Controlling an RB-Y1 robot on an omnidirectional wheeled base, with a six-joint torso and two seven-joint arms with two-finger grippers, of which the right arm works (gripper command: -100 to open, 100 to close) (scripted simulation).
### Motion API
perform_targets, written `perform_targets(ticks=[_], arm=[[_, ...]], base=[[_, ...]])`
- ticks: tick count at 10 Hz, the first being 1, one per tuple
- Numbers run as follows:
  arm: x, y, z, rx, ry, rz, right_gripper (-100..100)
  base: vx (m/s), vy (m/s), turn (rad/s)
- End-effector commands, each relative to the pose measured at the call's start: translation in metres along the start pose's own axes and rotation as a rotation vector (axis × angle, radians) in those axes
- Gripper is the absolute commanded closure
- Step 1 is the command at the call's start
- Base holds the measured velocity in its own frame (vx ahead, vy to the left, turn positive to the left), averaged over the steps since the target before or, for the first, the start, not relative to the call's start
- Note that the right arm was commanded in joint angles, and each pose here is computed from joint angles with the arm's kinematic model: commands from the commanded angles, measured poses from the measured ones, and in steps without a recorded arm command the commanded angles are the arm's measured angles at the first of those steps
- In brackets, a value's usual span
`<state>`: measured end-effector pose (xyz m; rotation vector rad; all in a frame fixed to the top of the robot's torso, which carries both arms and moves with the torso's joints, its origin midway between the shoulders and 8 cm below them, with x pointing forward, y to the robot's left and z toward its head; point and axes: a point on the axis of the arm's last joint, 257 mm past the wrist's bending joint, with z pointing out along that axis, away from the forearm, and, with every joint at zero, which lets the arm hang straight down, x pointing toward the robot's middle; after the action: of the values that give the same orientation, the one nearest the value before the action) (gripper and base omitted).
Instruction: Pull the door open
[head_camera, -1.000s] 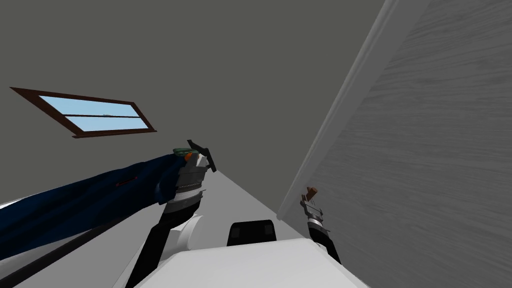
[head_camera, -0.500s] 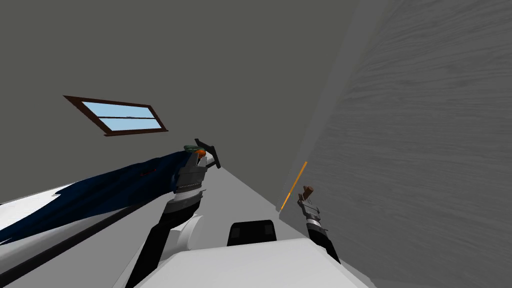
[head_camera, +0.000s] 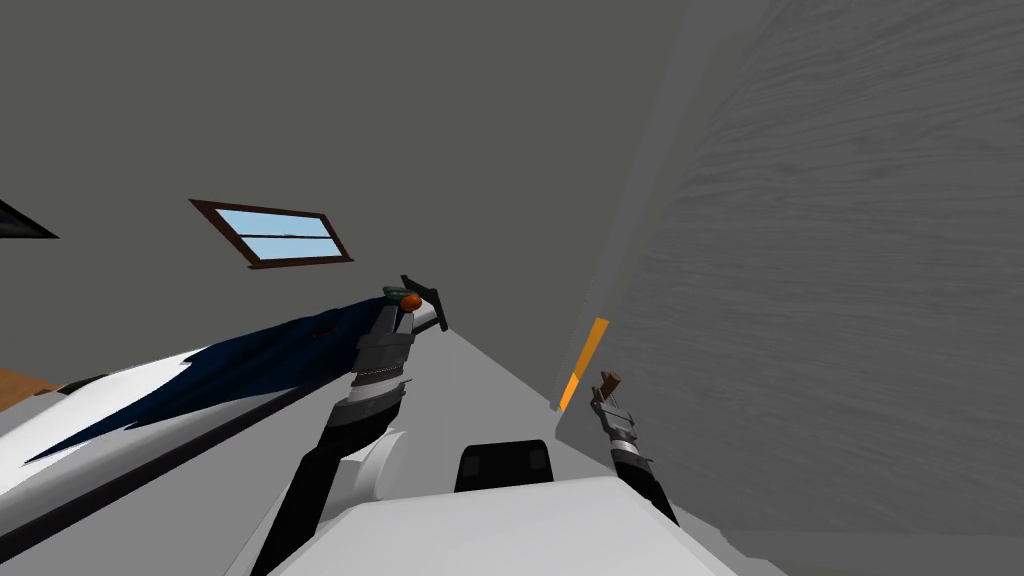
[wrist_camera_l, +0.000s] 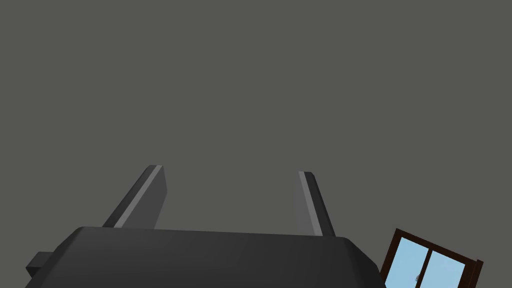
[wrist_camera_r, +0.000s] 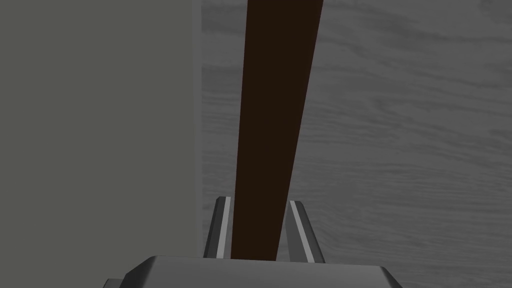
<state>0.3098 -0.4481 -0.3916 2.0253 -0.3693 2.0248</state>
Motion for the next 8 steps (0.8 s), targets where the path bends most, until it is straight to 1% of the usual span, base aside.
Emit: perform_targets(ticks=[1,2,4,6,7,8], arm=[[0.000,-0.005,-0.0028,0.022,0.002,0.000,100],[0.000,-0.011,-0.0062,0.048,0.002,-0.001,100],[0.000,-0.020,-0.0114,0.083,0.002,-0.001,100],[0.000,-0.028,-0.0173,0.120,0.001,-0.001,100],[0.002,-0.025,-0.0120,0.107,0.005,-0.002,100],[0.000,-0.027,-0.0187,0.131,0.001,-0.003,100]], base=[[-0.197,0.000,0.059],[-0.212,-0.009,0.057],[-0.219,-0.025,0.056],[-0.230,0.009,0.045],[-0.106,0.006,0.008],[-0.163,-0.023,0.125]])
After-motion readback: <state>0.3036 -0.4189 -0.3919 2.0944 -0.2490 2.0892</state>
